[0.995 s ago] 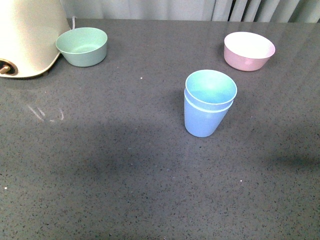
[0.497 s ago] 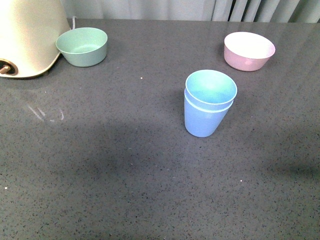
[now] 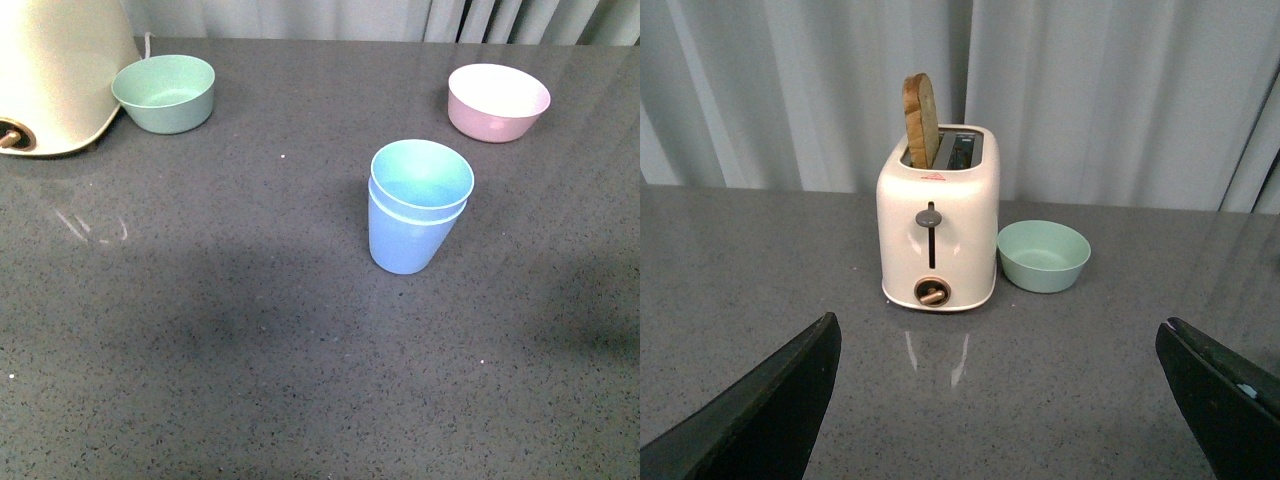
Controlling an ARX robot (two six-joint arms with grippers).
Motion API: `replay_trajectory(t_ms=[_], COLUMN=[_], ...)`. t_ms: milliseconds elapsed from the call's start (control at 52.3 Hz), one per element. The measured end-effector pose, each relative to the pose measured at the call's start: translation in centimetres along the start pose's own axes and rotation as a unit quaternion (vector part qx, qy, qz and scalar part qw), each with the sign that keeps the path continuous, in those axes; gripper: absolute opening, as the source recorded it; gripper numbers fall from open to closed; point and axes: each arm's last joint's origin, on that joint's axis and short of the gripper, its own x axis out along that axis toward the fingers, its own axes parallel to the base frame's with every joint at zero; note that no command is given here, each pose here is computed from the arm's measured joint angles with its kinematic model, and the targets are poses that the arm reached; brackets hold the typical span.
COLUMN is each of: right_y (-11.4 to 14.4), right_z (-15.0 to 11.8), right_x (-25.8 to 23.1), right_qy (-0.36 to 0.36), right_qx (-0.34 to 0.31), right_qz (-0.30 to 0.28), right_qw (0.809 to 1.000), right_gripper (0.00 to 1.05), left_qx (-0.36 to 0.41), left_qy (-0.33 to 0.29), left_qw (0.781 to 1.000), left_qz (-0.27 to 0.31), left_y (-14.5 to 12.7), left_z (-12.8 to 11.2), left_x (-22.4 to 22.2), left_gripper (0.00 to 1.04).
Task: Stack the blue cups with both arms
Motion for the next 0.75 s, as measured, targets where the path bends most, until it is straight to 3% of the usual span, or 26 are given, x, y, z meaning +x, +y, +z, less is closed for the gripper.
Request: replay_trajectory(t_ms=[96,746], right_y=[0.00,0.00], right_z=[0.00,0.00], right_x=[0.00,0.00], right_qy=[0.000,0.000], right_qx=[0.000,0.000], right_qz=[0.000,0.000], right_qw=[1.000,1.000], right_gripper=[0.97,0.96], left_qx=[0.000,0.000], left_qy=[0.000,0.000], left_qw=[1.000,1.000], left_qz=[0.000,0.000], left_y=[0.00,0.00], left_z=[0.00,0.00], left_x=[0.00,0.00], left_gripper=[0.96,0.96])
